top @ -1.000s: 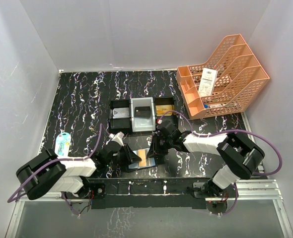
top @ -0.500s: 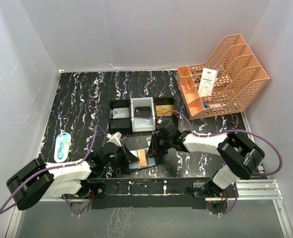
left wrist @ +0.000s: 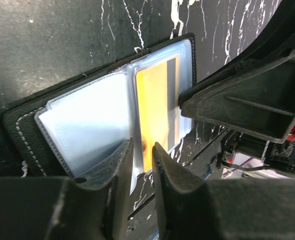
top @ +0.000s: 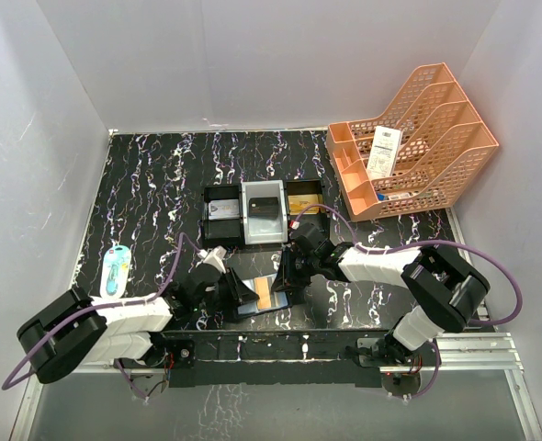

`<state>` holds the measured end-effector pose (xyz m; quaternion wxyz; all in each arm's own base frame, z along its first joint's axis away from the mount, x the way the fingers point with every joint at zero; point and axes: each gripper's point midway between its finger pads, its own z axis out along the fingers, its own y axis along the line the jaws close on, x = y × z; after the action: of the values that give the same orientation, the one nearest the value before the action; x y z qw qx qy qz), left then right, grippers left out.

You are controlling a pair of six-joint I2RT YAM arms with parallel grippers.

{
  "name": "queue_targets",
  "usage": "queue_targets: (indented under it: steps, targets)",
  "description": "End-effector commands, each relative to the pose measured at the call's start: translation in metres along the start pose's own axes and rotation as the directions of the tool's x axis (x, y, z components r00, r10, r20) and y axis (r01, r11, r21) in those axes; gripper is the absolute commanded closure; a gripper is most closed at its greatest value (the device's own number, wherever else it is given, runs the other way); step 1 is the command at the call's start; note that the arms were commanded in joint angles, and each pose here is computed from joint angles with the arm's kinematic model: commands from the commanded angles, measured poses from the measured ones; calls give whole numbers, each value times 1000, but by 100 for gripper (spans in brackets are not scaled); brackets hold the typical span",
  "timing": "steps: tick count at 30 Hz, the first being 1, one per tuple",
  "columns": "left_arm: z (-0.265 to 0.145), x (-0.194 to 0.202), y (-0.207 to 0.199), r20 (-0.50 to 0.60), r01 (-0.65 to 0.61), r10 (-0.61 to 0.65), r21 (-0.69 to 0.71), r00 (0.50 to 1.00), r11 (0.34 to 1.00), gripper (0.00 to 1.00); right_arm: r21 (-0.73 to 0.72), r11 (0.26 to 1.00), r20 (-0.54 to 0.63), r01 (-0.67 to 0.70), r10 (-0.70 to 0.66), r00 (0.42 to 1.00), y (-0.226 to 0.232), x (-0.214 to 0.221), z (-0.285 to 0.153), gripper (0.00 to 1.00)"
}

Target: Take the credit cards out of the card holder

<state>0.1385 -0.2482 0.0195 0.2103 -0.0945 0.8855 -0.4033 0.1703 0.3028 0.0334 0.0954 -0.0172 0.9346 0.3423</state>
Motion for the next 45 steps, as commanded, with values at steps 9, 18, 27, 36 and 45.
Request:
queue_targets:
  steps: [9, 18, 27, 36, 45]
  targets:
    - [8, 0, -16, -10, 24, -23, 66, 1000, 998, 85, -5, 1000, 1, 11, -11, 1000, 0, 1, 2, 85]
    - [2, -3, -42, -8, 21, -20, 190, 1000, 981, 80, -17, 1000, -8, 5, -5, 1000, -1, 4, 2, 86]
    - [4, -2, -48, -22, -7, 12, 211, 1000, 978, 95, -75, 997, -15, 22, -23, 1000, 10, 6, -1, 86]
    - [4, -3, -29, -15, -43, 45, 101, 999, 994, 100, -13, 999, 22, 34, -34, 999, 7, -3, -8, 77]
    - [-3, -4, -22, -3, -71, 71, 67, 997, 995, 100, -17, 997, 24, 70, -69, 997, 10, -6, -10, 80]
